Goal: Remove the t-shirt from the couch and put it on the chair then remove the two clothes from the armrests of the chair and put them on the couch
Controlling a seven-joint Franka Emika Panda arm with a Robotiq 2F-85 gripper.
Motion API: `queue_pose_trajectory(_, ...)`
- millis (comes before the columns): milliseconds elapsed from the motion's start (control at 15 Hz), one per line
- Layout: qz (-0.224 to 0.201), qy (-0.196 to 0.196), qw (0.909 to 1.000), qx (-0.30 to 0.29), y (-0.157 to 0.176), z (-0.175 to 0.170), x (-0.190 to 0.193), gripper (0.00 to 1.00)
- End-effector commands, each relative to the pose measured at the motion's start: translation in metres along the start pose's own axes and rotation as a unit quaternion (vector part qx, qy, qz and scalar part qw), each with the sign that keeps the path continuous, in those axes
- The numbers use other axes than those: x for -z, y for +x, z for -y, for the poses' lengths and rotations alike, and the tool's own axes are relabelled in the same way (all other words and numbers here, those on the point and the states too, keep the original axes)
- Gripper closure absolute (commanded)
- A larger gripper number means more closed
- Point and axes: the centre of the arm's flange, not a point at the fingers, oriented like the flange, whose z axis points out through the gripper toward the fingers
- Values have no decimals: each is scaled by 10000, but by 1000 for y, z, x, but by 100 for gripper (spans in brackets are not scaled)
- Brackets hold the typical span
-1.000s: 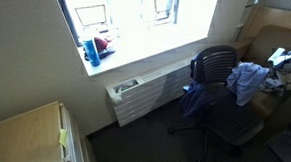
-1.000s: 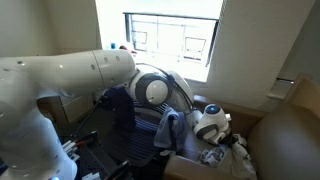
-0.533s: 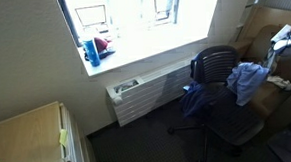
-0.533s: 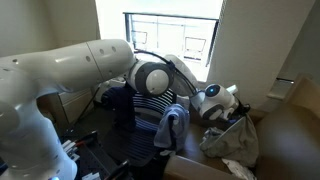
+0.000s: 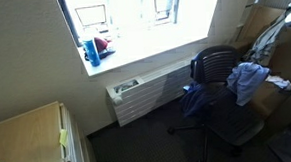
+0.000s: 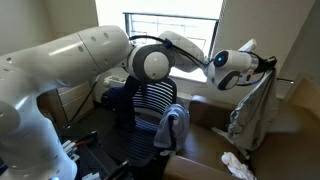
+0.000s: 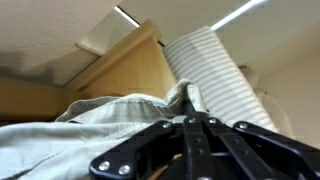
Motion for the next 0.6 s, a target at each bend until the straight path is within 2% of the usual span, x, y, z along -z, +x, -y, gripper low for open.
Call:
queue_pose_trajectory(0,381,793,9952,-430,-29,49,69,100)
queue_pose_trajectory(67,532,880,9932,-555,-41,67,74,100)
queue_pose_trajectory(133,693,330,9959,-488,-51,81,80,100)
queue_pose_trajectory(200,814,-47,9956,-460,-63,89,85,100)
queue_pose_trajectory(533,863,-1352,9868,-234,-124,102,92,100)
